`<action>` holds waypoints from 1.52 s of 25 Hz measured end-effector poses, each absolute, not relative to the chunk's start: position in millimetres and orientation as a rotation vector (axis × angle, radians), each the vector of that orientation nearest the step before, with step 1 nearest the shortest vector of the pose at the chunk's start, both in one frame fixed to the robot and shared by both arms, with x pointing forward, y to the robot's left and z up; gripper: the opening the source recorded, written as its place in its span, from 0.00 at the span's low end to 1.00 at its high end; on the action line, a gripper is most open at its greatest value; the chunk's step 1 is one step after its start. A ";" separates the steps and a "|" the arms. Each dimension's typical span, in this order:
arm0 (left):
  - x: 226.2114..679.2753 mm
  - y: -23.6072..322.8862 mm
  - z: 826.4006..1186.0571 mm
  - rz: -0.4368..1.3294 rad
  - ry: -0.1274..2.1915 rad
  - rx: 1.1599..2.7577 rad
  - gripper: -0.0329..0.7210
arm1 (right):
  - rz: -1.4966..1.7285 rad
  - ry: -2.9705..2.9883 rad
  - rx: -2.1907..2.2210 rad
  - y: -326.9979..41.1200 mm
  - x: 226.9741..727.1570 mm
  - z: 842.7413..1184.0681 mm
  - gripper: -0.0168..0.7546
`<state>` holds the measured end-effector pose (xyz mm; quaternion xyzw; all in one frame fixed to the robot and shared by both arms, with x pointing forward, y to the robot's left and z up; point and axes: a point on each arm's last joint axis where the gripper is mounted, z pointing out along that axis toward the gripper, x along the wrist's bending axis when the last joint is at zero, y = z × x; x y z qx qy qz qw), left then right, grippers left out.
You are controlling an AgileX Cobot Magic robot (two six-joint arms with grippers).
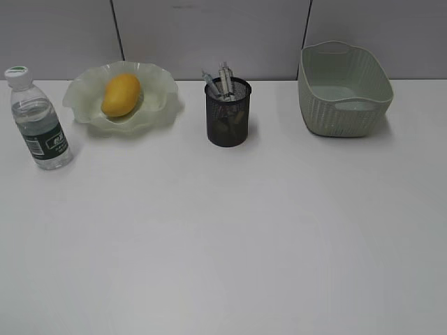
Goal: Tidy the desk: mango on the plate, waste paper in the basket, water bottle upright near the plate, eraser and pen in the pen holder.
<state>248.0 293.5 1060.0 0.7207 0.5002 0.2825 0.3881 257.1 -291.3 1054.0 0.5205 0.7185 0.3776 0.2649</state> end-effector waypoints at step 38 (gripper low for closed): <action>228.9 296.4 1059.3 0.931 1.425 1.611 0.36 | 1.037 1.621 1.465 -298.1 232.5 1054.9 0.78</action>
